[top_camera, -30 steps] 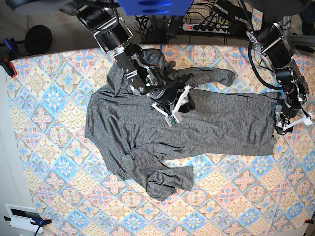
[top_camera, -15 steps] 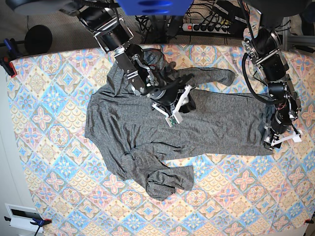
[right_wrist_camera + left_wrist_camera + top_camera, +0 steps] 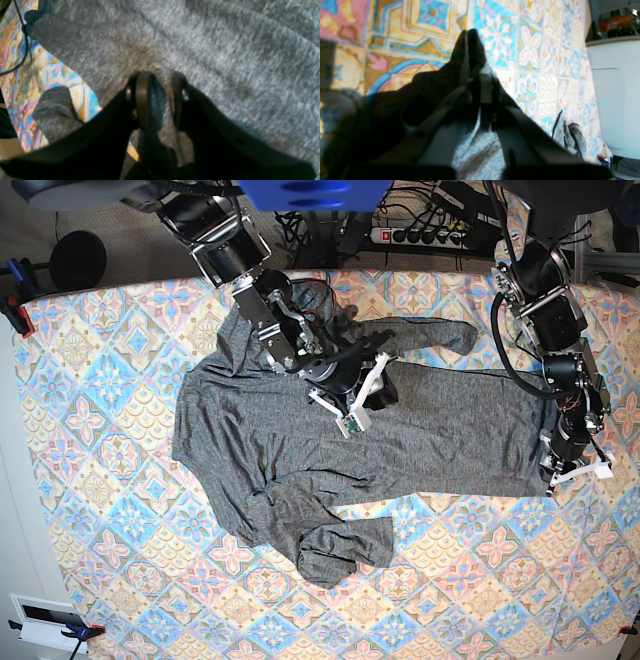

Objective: Layout the t-shirt on the table in an organized manner, then fold the t-shirt properly
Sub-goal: 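Reach the left gripper down the shirt side toward the hem, then grasp the shirt side with the left gripper and drag it toward the hem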

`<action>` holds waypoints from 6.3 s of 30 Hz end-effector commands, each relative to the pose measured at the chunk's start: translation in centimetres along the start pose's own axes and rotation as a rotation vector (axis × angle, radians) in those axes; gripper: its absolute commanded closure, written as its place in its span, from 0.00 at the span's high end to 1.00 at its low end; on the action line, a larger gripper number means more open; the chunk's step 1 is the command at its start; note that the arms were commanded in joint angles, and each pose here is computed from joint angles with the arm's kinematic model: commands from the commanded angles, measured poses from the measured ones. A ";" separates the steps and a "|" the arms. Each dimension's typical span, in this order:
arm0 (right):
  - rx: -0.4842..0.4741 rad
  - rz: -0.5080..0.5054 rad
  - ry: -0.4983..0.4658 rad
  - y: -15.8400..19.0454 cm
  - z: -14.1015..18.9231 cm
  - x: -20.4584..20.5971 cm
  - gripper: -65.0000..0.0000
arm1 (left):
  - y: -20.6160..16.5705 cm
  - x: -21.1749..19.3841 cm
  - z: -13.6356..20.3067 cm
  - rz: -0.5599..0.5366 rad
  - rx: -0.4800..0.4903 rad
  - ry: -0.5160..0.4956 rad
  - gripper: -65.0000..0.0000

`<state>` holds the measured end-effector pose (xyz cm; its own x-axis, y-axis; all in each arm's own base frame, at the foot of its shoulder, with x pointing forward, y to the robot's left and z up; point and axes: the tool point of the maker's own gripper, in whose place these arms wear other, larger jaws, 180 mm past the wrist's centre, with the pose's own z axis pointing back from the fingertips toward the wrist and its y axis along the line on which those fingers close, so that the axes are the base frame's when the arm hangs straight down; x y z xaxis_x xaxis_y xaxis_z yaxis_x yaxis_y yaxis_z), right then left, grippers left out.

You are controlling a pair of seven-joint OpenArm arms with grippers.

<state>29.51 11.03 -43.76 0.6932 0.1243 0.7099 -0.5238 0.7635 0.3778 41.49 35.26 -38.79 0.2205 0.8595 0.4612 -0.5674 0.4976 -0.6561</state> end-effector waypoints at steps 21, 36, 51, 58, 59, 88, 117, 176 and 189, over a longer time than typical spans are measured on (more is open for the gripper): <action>-0.052 0.006 0.112 -1.3 0.2 -2.7 0.23 | -8.8 4.0 -3.4 -0.077 -0.029 -0.158 0.00; -0.037 0.022 0.061 -0.5 0.6 -0.7 0.23 | -10.4 1.2 -4.3 -0.191 -0.038 -0.130 0.44; 0.080 0.137 -0.008 5.6 1.5 5.3 0.23 | -11.9 8.0 -0.9 -0.245 -0.083 -0.311 0.57; 0.127 0.180 -0.081 8.0 -1.0 7.5 0.23 | -12.3 8.3 -0.9 -0.244 -0.090 -0.315 0.57; 0.126 0.185 -0.095 7.9 -1.4 7.5 0.23 | -12.3 8.4 -0.8 -0.244 -0.089 -0.316 0.57; 0.124 -0.086 0.306 5.2 -3.5 -5.3 0.01 | -9.4 4.7 -2.0 -0.128 0.089 -0.327 0.57; 0.125 -0.089 0.306 5.2 -3.4 -5.3 0.01 | 5.9 -3.3 -0.2 -0.150 0.342 -0.069 0.00; 0.123 -0.092 0.298 5.1 -3.5 -5.1 0.01 | -0.2 1.0 2.2 -0.517 0.264 -0.069 0.52; 0.123 -0.092 0.298 5.1 -3.5 -5.1 0.01 | 3.9 2.1 1.0 -0.512 0.339 -0.195 0.53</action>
<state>27.72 17.92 -44.63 0.8068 0.1354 0.5752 -0.5056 0.6619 0.5534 37.50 38.05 -41.94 0.4428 0.4913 0.7500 -0.6596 0.7451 -0.0987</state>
